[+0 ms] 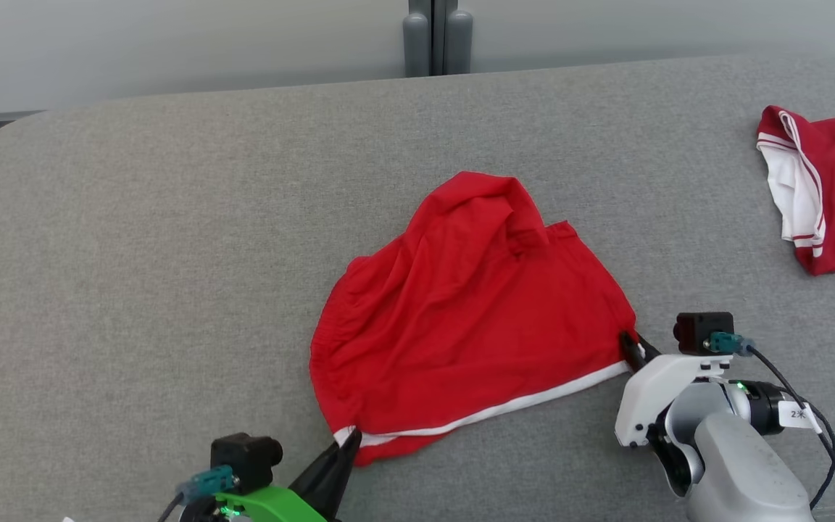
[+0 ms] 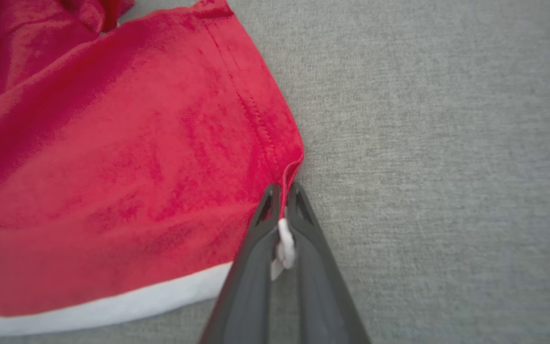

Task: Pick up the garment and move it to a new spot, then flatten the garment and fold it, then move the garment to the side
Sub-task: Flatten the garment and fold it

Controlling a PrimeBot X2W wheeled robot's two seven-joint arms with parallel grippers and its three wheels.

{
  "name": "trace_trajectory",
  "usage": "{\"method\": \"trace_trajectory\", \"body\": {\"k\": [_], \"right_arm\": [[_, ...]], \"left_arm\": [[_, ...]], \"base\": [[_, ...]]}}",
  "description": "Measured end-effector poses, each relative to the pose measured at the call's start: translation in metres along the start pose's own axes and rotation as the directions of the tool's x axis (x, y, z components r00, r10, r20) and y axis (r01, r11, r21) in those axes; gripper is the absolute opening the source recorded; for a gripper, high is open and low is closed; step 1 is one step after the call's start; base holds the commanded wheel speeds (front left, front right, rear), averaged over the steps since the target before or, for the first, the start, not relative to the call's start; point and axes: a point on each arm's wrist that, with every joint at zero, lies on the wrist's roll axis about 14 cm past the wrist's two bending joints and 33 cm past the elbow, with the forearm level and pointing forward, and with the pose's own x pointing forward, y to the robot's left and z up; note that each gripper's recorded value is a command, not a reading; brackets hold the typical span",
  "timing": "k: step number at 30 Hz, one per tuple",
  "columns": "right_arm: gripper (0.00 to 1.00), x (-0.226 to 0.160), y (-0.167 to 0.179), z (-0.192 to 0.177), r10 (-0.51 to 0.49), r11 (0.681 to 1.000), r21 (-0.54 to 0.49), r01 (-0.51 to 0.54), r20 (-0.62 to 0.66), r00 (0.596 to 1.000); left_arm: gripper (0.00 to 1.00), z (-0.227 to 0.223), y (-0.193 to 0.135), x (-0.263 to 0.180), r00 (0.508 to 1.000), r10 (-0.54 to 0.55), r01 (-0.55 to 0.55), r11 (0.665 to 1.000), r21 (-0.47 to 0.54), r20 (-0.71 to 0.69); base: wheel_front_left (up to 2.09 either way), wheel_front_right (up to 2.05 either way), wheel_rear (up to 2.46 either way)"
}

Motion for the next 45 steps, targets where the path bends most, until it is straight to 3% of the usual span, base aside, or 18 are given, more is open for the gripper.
{"method": "trace_trajectory", "body": {"k": [5, 11, 15, 19, 24, 27, 30, 33, 35, 37, 40, 45], "right_arm": [[0.00, -0.005, 0.006, 0.054, 0.018, 0.981, 0.189, -0.052, 0.182, 0.983], [0.00, -0.044, -0.019, 0.167, 0.019, 0.939, 0.293, -0.178, 0.474, 0.880], [0.00, -0.073, -0.017, 0.236, 0.065, 0.919, 0.272, -0.286, 0.611, 0.789], [0.00, -0.090, -0.023, 0.297, 0.070, 0.929, 0.213, -0.302, 0.700, 0.711], [0.00, -0.077, -0.030, 0.362, 0.043, 0.949, 0.175, -0.262, 0.752, 0.657], [0.00, -0.044, -0.038, 0.388, 0.018, 0.942, 0.209, -0.260, 0.746, 0.665], [0.00, -0.007, -0.044, 0.402, -0.012, 0.926, 0.257, -0.277, 0.752, 0.659], [0.00, 0.023, -0.044, 0.414, -0.035, 0.917, 0.276, -0.287, 0.774, 0.632], [0.00, 0.039, -0.040, 0.417, -0.039, 0.908, 0.282, -0.309, 0.793, 0.608], [0.00, 0.063, -0.036, 0.406, -0.038, 0.902, 0.292, -0.319, 0.788, 0.614], [0.00, 0.098, -0.034, 0.369, -0.038, 0.916, 0.289, -0.278, 0.753, 0.657], [0.00, 0.130, -0.043, 0.269, -0.068, 0.912, 0.352, -0.211, 0.637, 0.768]], "left_arm": [[0.00, 0.047, -0.016, -0.005, 0.991, -0.072, 0.075, 0.997, -0.023, 0.109], [0.00, 0.141, -0.054, -0.021, 0.939, -0.228, 0.209, 0.973, 0.100, 0.256], [0.00, 0.196, -0.086, -0.026, 0.889, -0.358, 0.320, 0.932, 0.173, 0.285], [0.00, 0.259, -0.103, -0.015, 0.851, -0.427, 0.360, 0.898, 0.252, 0.306], [0.00, 0.326, -0.090, 0.037, 0.879, -0.371, 0.286, 0.913, 0.291, 0.301], [0.00, 0.353, -0.072, 0.083, 0.901, -0.314, 0.234, 0.932, 0.275, 0.298], [0.00, 0.378, -0.056, 0.122, 0.893, -0.274, 0.182, 0.946, 0.269, 0.358], [0.00, 0.399, -0.053, 0.150, 0.844, -0.292, 0.157, 0.937, 0.313, 0.451], [0.00, 0.402, -0.042, 0.169, 0.822, -0.280, 0.137, 0.943, 0.304, 0.496], [0.00, 0.396, -0.030, 0.189, 0.800, -0.278, 0.136, 0.947, 0.290, 0.532], [0.00, 0.372, -0.007, 0.215, 0.793, -0.252, 0.122, 0.958, 0.261, 0.555], [0.00, 0.271, 0.027, 0.240, 0.857, -0.221, 0.124, 0.966, 0.228, 0.465]], "base": [[0.00, 0.00, 0.00], [0.00, 0.00, 0.00], [0.00, 0.00, 0.00], [0.00, 0.00, 0.00], [0.00, 0.00, 0.00], [0.00, 0.00, 0.00], [0.00, 0.00, 0.00], [0.00, 0.00, 0.00], [0.00, 0.00, 0.00], [0.00, 0.00, 0.00], [0.00, 0.00, 0.00], [0.00, 0.00, 0.00]]}}
